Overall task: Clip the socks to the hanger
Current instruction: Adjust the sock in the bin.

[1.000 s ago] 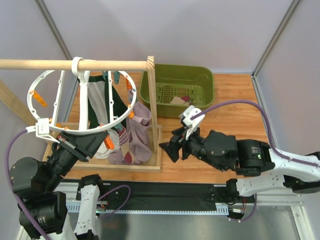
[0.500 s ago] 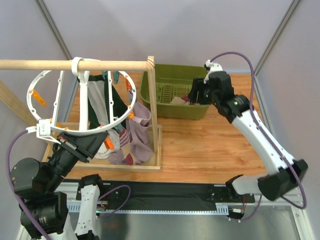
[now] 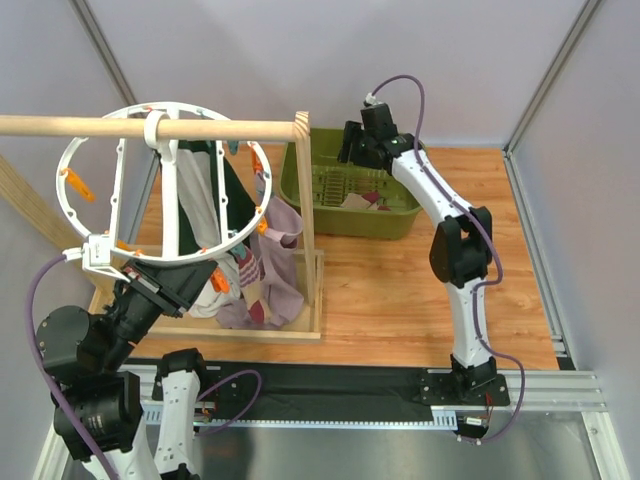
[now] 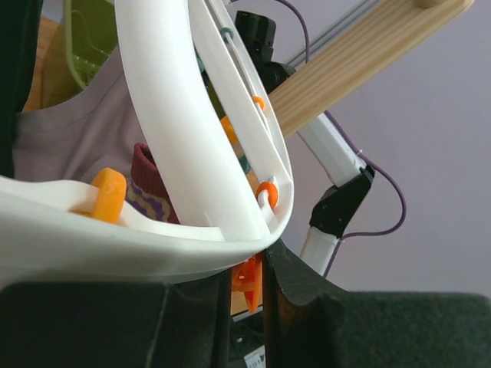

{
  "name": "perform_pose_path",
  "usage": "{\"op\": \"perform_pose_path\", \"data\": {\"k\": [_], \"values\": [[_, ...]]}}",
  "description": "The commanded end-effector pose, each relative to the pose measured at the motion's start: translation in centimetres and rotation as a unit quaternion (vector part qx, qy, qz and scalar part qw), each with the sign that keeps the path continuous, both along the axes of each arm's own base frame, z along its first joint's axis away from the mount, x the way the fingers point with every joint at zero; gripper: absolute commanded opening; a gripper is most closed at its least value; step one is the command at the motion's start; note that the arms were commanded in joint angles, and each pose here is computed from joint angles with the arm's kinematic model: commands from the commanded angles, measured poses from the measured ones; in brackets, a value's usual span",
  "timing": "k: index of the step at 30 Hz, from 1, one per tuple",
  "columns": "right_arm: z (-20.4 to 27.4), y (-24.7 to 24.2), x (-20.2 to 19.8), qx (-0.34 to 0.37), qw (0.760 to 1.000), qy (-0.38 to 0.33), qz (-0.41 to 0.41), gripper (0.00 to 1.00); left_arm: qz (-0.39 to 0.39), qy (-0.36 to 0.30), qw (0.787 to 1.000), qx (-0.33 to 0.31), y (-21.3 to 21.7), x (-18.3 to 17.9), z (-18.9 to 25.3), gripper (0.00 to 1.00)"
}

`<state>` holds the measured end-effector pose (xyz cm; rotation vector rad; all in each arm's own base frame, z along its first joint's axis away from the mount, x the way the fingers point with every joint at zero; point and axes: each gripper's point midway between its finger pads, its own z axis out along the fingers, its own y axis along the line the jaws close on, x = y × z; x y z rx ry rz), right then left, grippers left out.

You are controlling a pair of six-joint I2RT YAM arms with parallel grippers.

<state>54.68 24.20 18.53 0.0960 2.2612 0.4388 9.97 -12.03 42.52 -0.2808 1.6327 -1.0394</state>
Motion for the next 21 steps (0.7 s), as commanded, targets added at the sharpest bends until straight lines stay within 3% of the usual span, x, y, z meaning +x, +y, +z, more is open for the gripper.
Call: {"op": "perform_pose_path", "data": {"k": [1,8,13,16,21], "values": [[-1.2,-0.1,0.8,-0.006,0.999,0.034,-0.036,0.7,-0.019,0.031,0.999,0.012,-0.2,0.7,-1.9,0.0],[-9.0,-3.4,-0.7,-0.125,0.984,0.106,-0.063,0.86,-0.009,0.071,0.997,0.004,0.4,1.9,-4.4,0.0],[-10.2,-2.7,-1.4,-0.16,0.981,0.11,-0.02,0.94,-0.002,0.085,0.996,0.004,0.8,2.8,-4.9,0.0],[-11.5,-2.4,-2.3,-0.155,0.979,0.13,-0.019,0.95,0.006,0.084,0.996,-0.001,1.1,3.4,-5.0,0.0],[-10.0,-0.1,0.1,-0.111,0.99,0.086,-0.011,0.95,0.005,0.093,0.996,-0.008,1.0,3.6,-5.0,0.0]]}}
